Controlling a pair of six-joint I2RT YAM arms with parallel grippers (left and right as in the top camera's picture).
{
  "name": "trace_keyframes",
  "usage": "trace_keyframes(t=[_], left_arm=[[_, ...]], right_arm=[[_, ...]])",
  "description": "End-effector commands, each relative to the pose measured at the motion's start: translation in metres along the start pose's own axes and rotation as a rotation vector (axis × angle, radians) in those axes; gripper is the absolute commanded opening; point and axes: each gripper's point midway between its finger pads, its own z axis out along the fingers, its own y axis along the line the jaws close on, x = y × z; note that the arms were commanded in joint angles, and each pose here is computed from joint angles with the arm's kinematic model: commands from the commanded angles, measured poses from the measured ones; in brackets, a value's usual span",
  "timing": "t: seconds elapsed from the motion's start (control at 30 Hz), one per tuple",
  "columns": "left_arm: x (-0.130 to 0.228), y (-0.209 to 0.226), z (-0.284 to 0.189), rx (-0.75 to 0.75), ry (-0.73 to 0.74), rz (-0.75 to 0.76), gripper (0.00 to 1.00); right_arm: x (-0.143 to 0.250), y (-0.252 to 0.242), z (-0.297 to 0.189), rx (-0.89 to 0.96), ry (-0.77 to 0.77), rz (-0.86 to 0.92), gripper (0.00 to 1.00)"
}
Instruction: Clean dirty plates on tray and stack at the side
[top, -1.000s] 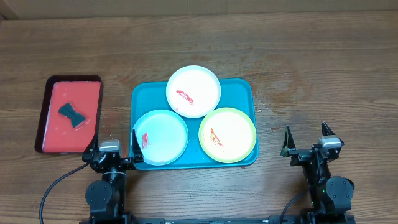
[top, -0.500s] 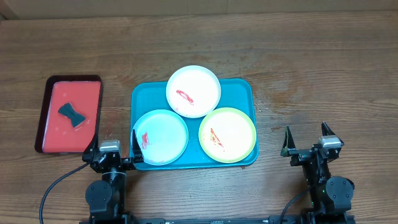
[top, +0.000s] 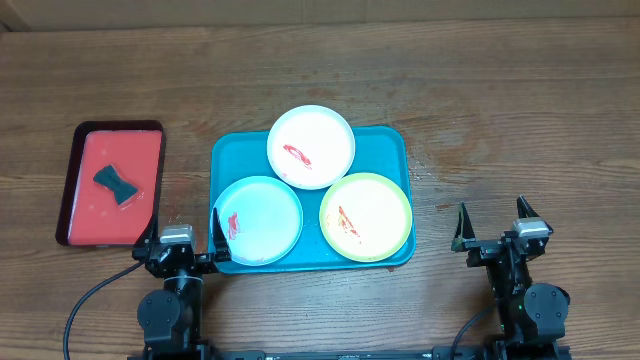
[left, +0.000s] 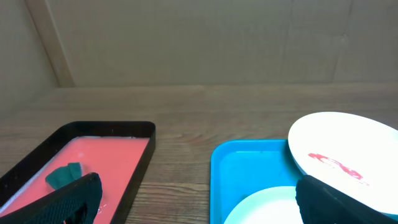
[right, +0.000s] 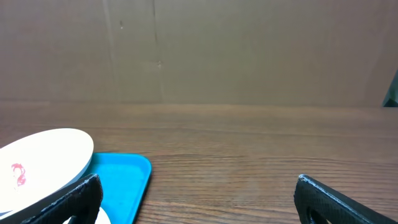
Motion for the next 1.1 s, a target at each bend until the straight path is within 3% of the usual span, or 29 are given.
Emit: trace_keyframes(t=[0.0,0.1,0.2,0.27,0.3,0.37,0.43,0.57,0.63,0.73,0.87,0.9,0.93,1.0,1.07], left_arm=[[-0.001,-0.004,0.0,0.021,-0.009,0.027,1.0],[-0.001,-0.005,0.0,0.026,-0.01,0.023,1.0],[-0.004,-0.015,-0.001,0.084,-0.02,-0.083,1.0],[-0.041,-0.023,-0.006,0.149,-0.165,-0.165,1.0],[-0.055,-0.028,-0.009,0.185,-0.22,-0.166,1.0],[-0.113,-0.038,-0.034,0.269,-0.472,-0.126,0.99],[-0.139,-0.036,-0.049,0.269,-0.588,-0.112,1.0],[-0.18,-0.021,-0.063,0.18,-0.645,-0.1,1.0],[-0.196,-0.008,-0.055,0.109,-0.554,-0.117,1.0],[-0.209,-0.005,-0.02,0.078,-0.256,-0.132,1.0],[-0.204,-0.034,0.022,0.236,0.081,-0.118,1.0],[-0.196,-0.054,0.042,0.349,0.229,-0.144,1.0],[-0.194,-0.056,0.053,0.358,0.266,-0.141,1.0],[-0.187,-0.051,0.075,0.329,0.339,-0.142,1.0],[-0.176,-0.032,0.101,0.181,0.462,-0.244,1.0]], right_arm=[[0.002,-0.002,0.0,0.009,-0.004,-0.001,1.0],[0.002,-0.002,0.0,0.009,-0.004,-0.001,1.0],[0.002,-0.002,0.0,0.009,-0.004,-0.001,1.0],[0.002,-0.002,0.0,0.009,-0.004,-0.001,1.0],[0.002,-0.002,0.0,0.009,-0.004,-0.001,1.0],[0.002,-0.002,0.0,0.009,-0.004,-0.001,1.0],[0.002,-0.002,0.0,0.009,-0.004,-0.001,1.0],[0.002,-0.002,0.0,0.009,-0.004,-0.001,1.0],[0.002,-0.002,0.0,0.009,-0.004,-0.001,1.0],[0.002,-0.002,0.0,0.009,-0.004,-0.001,1.0],[0.002,-0.002,0.0,0.009,-0.004,-0.001,1.0],[0.002,-0.002,0.0,0.009,-0.004,-0.001,1.0],[0.002,-0.002,0.0,0.009,-0.004,-0.001,1.0],[0.002,-0.002,0.0,0.009,-0.004,-0.001,1.0],[0.002,-0.002,0.0,0.009,-0.004,-0.001,1.0]])
